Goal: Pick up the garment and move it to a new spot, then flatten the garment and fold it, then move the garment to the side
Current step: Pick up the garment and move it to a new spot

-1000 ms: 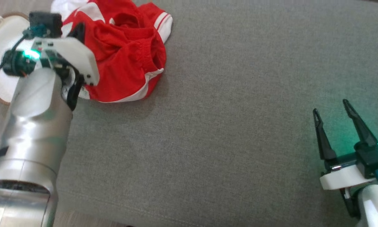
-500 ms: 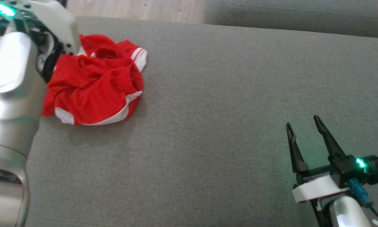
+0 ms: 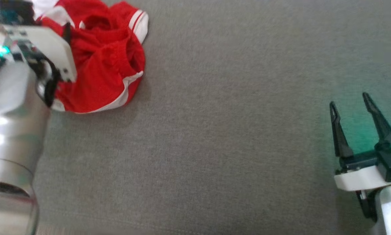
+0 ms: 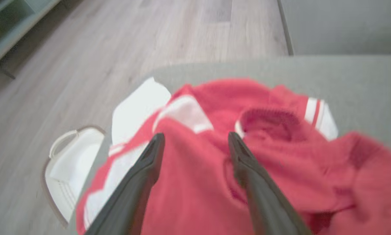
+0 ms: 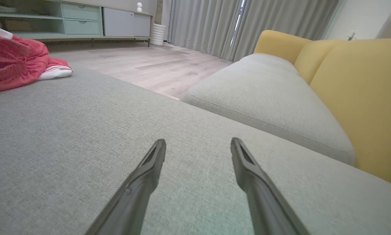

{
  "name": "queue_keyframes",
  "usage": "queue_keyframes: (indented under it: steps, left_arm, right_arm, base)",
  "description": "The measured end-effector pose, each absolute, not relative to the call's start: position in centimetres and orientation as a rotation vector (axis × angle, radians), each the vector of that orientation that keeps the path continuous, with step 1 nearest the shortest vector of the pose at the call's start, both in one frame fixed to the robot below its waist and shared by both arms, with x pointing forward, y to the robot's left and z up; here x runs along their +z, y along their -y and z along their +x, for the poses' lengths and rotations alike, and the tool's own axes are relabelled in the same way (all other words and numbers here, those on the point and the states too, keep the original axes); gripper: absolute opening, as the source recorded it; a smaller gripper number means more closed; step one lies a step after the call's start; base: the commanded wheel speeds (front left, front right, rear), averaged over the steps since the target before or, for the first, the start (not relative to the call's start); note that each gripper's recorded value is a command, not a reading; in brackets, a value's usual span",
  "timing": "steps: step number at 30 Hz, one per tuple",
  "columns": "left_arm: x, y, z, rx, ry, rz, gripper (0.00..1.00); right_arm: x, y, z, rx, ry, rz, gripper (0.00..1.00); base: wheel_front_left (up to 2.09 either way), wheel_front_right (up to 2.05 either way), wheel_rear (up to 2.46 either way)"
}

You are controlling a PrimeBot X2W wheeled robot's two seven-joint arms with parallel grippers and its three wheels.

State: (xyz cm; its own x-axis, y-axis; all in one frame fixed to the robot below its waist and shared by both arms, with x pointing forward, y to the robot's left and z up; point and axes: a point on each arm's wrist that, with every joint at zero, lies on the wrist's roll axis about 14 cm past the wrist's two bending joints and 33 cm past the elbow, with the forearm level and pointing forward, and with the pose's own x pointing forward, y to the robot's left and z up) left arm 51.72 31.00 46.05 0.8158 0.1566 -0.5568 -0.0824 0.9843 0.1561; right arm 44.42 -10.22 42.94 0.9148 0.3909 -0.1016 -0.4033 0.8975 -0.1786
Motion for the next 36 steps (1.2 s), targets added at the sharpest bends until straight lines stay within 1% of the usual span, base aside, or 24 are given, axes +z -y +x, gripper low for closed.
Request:
queue_keyframes:
  steps: [4,7,8,10,12,13,17,20,25,30,34,36]
  left_arm:
    - [39.7,-31.4,48.8,0.169,-0.773,0.069,1.00]
    - [37.4,-31.5,47.7,0.181,-0.837,0.062,1.00]
    - [36.9,-31.4,47.5,0.174,-0.853,0.059,0.00]
    - [36.3,-31.1,47.3,0.163,-0.876,0.044,0.00]
    - [36.5,-31.3,47.6,0.159,-0.856,0.061,0.00]
    - [37.2,-31.6,48.0,0.159,-0.812,0.071,0.00]
    - [39.9,-31.9,48.8,0.149,-0.726,0.112,0.00]
    - [43.3,-32.2,49.7,0.130,-0.649,0.161,0.00]
    - [51.2,-31.8,51.4,0.093,-0.472,0.245,0.00]
    - [58.6,-27.7,52.6,-0.012,-0.296,0.312,0.00]
    - [63.0,-22.3,53.5,-0.140,-0.183,0.339,0.00]
    - [64.8,-18.9,53.9,-0.217,-0.134,0.317,0.00]
  right_arm:
    - [41.4,9.2,45.5,0.454,-0.077,-0.194,1.00]
    - [40.0,8.4,45.9,0.485,-0.097,-0.195,1.00]
    - [39.7,8.3,46.0,0.493,-0.102,-0.195,1.00]
    - [39.0,7.9,46.2,0.508,-0.112,-0.193,1.00]
    - [38.5,7.4,46.3,0.521,-0.118,-0.186,1.00]
    - [38.4,7.0,46.3,0.531,-0.119,-0.182,1.00]
    - [39.2,6.1,45.7,0.546,-0.109,-0.170,1.00]
    - [40.7,5.1,44.9,0.546,-0.090,-0.145,1.00]
    - [44.4,4.4,43.6,0.520,-0.027,-0.105,1.00]
    - [47.9,5.3,42.0,0.466,0.039,-0.089,1.00]
    - [49.2,7.3,40.1,0.400,0.057,-0.085,1.00]
    - [49.8,8.6,39.4,0.362,0.069,-0.086,1.00]
  base:
    - [0.00,0.00,0.00]
    - [0.00,0.00,0.00]
    - [0.00,0.00,0.00]
    - [0.00,0.00,0.00]
    - [0.00,0.00,0.00]
    - [0.00,0.00,0.00]
    - [0.00,0.00,0.00]
    - [0.00,0.00,0.00]
    - [0.00,0.00,0.00]
    - [0.00,0.00,0.00]
    - [0.00,0.00,0.00]
    - [0.00,0.00,0.00]
